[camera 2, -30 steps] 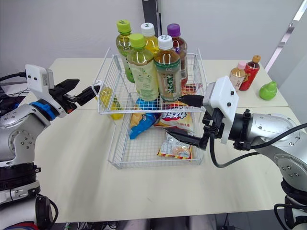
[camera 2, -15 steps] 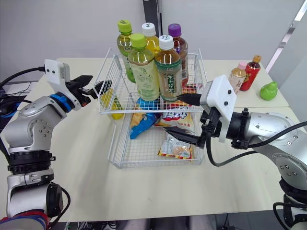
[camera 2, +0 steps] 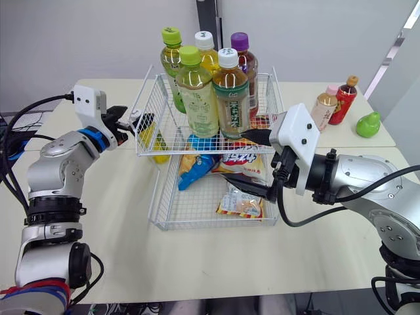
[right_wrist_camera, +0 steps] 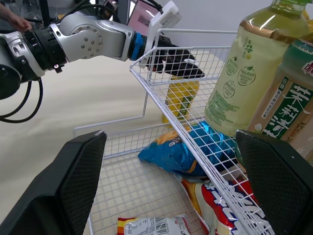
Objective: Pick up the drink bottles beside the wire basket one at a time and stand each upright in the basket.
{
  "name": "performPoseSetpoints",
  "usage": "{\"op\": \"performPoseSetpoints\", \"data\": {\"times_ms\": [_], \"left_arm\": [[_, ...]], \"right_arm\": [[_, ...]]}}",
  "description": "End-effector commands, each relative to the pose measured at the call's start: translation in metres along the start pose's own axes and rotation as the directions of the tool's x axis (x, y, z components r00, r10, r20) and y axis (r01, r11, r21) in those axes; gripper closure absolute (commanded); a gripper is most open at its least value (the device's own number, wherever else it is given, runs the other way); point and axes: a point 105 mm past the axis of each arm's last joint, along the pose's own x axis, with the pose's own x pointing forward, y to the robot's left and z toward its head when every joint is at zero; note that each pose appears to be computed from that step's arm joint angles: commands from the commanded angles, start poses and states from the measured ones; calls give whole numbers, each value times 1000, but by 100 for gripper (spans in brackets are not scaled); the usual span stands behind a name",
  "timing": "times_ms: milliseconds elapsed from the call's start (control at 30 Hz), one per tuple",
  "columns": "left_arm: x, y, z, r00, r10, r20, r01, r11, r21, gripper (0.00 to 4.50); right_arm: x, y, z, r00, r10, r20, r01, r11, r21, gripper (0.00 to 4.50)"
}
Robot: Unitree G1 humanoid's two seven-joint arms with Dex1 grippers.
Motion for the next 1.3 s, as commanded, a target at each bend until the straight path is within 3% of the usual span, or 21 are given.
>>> {"op": "performPoseSetpoints", "data": {"times_ms": [33, 400, 500, 767, 1067, 1300], "left_arm": [[5, -2, 17, 999, 0, 42, -2, 999, 41, 1], [6, 2, 9, 999, 29, 14, -30, 998, 46, 1], [5, 1, 10, 999, 28, 22, -29, 999, 46, 62], [4, 0, 4, 1000, 27, 4, -27, 999, 28, 309], [-7, -1, 15, 999, 31, 37, -32, 999, 33, 312], [-28, 4, 43, 997, 36, 72, -41, 997, 70, 312]], "right_arm": [[-1, 5, 10, 1000, 10, 26, -9, 999, -40, 0], [-2, 7, 9, 1000, 11, 21, -11, 999, -33, 0], [-1, 7, 9, 1000, 13, 20, -12, 999, -31, 0], [-1, 8, 8, 1000, 25, 19, -24, 999, -31, 0], [0, 5, 16, 998, 11, 55, -6, 996, -86, 0], [2, 14, 23, 996, 62, 67, -54, 991, -119, 0]]}}
